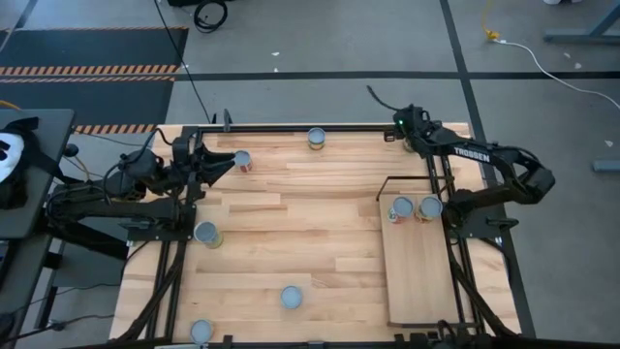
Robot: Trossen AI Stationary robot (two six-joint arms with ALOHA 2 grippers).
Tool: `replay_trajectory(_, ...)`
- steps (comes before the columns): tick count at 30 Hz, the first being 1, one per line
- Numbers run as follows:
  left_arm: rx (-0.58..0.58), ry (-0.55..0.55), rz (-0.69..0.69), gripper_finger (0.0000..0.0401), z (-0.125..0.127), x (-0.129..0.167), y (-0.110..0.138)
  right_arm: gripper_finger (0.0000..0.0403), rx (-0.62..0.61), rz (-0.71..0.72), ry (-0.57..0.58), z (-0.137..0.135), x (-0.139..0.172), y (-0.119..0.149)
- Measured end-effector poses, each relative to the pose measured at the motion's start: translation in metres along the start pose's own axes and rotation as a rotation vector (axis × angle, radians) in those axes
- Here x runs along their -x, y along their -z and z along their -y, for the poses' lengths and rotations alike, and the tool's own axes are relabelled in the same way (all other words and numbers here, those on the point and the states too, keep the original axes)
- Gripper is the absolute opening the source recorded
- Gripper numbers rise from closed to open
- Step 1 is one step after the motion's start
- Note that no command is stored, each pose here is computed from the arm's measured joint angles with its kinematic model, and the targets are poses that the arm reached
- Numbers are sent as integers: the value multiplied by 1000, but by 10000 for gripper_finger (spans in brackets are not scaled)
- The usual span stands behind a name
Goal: Pick and place cans onto a shelf
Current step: Put the canned oranges on the shelf
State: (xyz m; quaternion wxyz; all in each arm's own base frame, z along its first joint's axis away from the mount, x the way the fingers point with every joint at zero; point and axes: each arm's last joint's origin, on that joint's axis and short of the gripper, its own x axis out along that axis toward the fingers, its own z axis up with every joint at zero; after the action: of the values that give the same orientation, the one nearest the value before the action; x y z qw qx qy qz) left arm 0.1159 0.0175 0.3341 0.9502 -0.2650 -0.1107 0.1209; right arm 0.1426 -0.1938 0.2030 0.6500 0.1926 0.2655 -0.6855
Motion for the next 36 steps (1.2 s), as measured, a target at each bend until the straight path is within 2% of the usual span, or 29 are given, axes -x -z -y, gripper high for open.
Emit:
replay_trajectory(7,-18,-47,68,169,0,0,-4,177,98,-58,57,-5,-18,11)
replay_trajectory(15,-10,-45,104,169,1,0,-7,170,123,-58,96,-8,-25,13)
replay_trajectory(20,-6,-37,118,169,2,0,-9,124,132,-71,94,-7,-24,14)
replay_trajectory(27,-5,-36,117,169,2,0,-8,15,145,-75,63,-7,-20,13)
replay_trajectory(31,-6,-31,114,169,2,0,-8,13,215,-105,25,-2,-5,10)
replay_trajectory(36,-8,-2,96,169,3,0,-8,6,206,-77,-8,1,28,-13)
